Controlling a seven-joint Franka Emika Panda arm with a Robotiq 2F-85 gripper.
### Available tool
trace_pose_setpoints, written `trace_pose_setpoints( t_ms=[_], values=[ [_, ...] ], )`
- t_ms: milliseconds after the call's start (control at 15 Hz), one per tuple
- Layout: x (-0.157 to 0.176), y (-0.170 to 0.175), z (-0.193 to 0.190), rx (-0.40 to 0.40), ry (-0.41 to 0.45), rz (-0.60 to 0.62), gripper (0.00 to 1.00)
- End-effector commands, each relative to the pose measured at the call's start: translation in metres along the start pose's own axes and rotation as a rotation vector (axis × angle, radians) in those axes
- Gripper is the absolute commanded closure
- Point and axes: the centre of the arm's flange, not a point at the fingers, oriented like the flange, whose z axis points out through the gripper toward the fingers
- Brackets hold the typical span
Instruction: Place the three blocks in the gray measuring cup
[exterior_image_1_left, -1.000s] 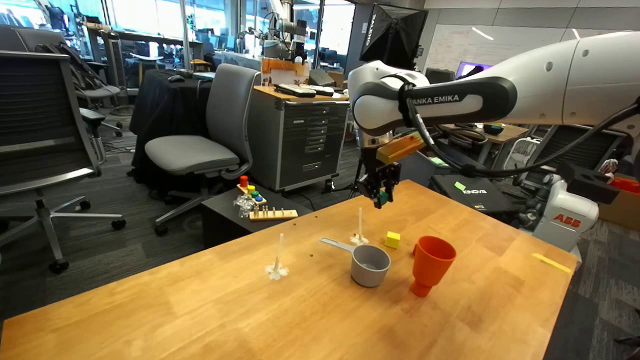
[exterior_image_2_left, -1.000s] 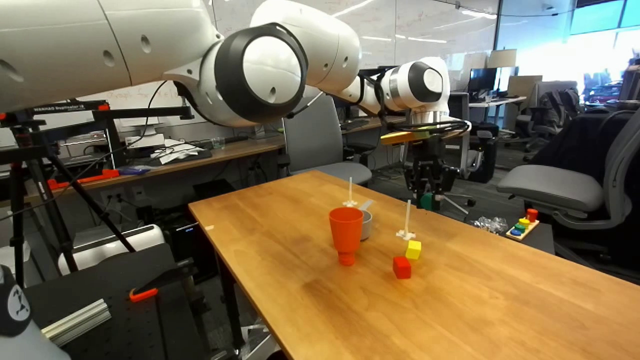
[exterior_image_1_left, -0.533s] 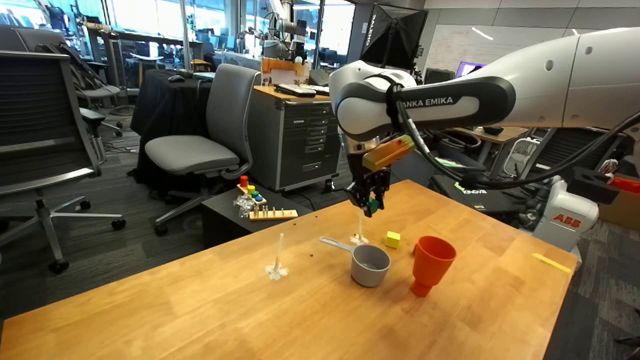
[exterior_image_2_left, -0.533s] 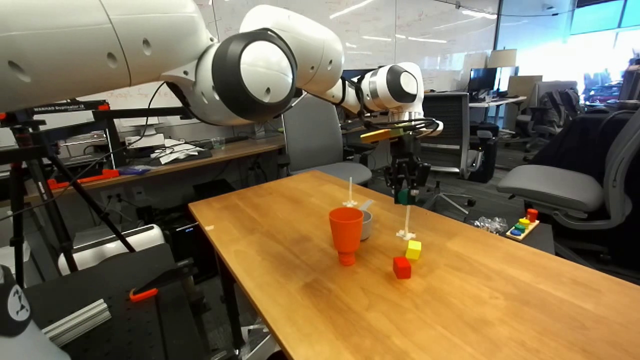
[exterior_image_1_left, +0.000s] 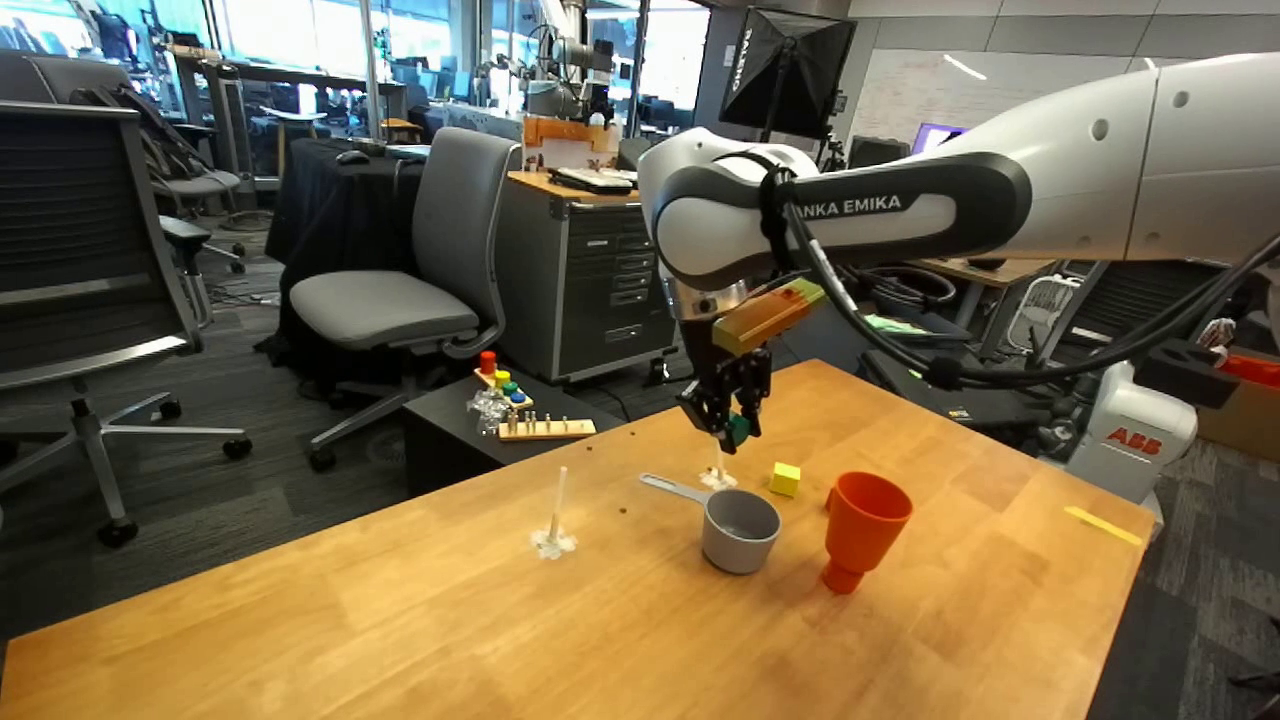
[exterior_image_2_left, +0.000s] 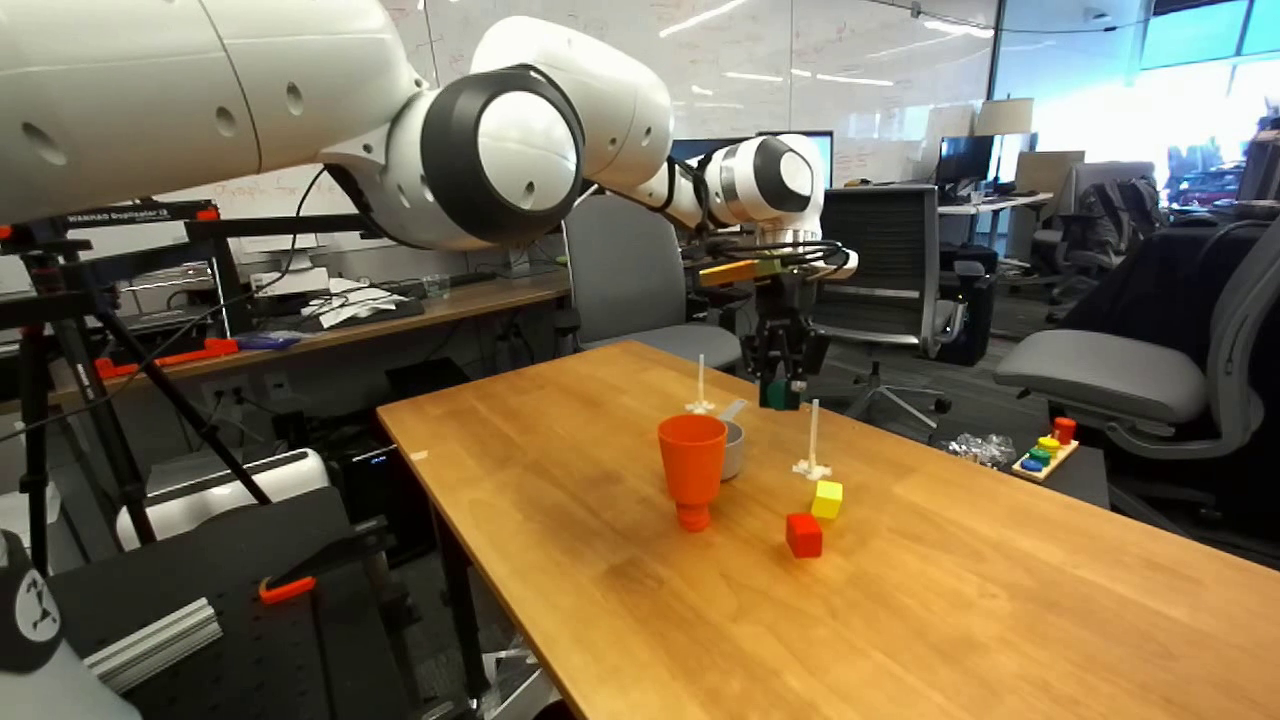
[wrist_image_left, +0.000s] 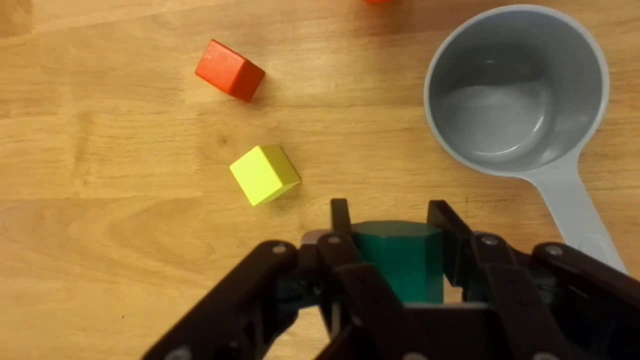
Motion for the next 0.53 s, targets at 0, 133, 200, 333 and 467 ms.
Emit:
trace_pose_setpoints(
  t_ms=[0,133,200,333,467],
  values=[
    [-0.050,-0.010,0.016,0.011,-0.028,-0.018,0.81],
    [-0.054,-0.019,0.019,0.006,-0.032,-0.028,0.81],
    [-0.056,-0.022,0.020,0.004,-0.037,-0.033,0.81],
    [-0.059,-0.029,0.022,-0.001,-0.043,-0.041,0.81],
    [-0.062,-0.034,0.022,-0.004,-0.047,-0.046,0.81]
  ],
)
